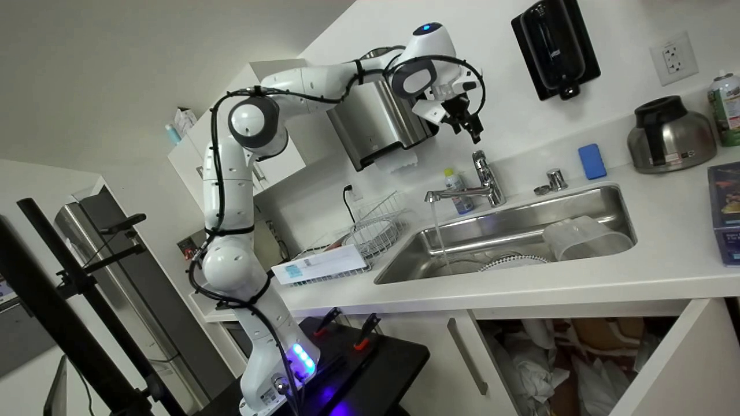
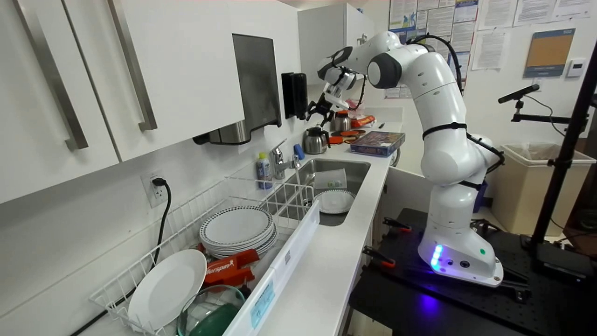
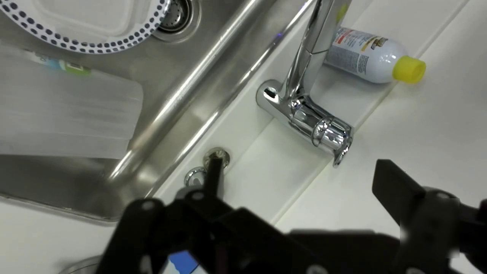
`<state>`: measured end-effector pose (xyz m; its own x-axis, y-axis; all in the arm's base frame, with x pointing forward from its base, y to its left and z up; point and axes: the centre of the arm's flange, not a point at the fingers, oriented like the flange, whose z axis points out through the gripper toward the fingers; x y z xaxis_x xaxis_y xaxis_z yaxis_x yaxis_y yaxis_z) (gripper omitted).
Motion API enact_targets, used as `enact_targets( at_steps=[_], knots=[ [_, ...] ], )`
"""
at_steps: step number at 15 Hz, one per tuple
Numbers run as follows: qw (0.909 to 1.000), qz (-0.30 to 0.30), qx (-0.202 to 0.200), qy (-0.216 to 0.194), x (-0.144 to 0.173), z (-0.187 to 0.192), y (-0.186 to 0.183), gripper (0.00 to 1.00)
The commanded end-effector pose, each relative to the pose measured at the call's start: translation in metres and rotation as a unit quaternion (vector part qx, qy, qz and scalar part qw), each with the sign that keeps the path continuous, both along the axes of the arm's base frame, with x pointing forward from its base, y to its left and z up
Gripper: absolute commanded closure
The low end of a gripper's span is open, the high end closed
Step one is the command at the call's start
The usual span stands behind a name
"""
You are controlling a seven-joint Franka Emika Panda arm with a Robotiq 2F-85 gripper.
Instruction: Open the tap
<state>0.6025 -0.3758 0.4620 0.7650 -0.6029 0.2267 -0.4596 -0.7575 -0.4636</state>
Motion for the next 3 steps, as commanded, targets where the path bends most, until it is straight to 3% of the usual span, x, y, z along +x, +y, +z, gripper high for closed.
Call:
enact_targets(
  at_steps=[1,3],
  knots=[
    [0.9997,-0.007,-0.002,0.021,-0.0299,-0.0007,0.0221,0.00],
    [0.9996,-0.004,-0.002,0.026,-0.0335,-0.0054,0.0259,0.00]
  ],
)
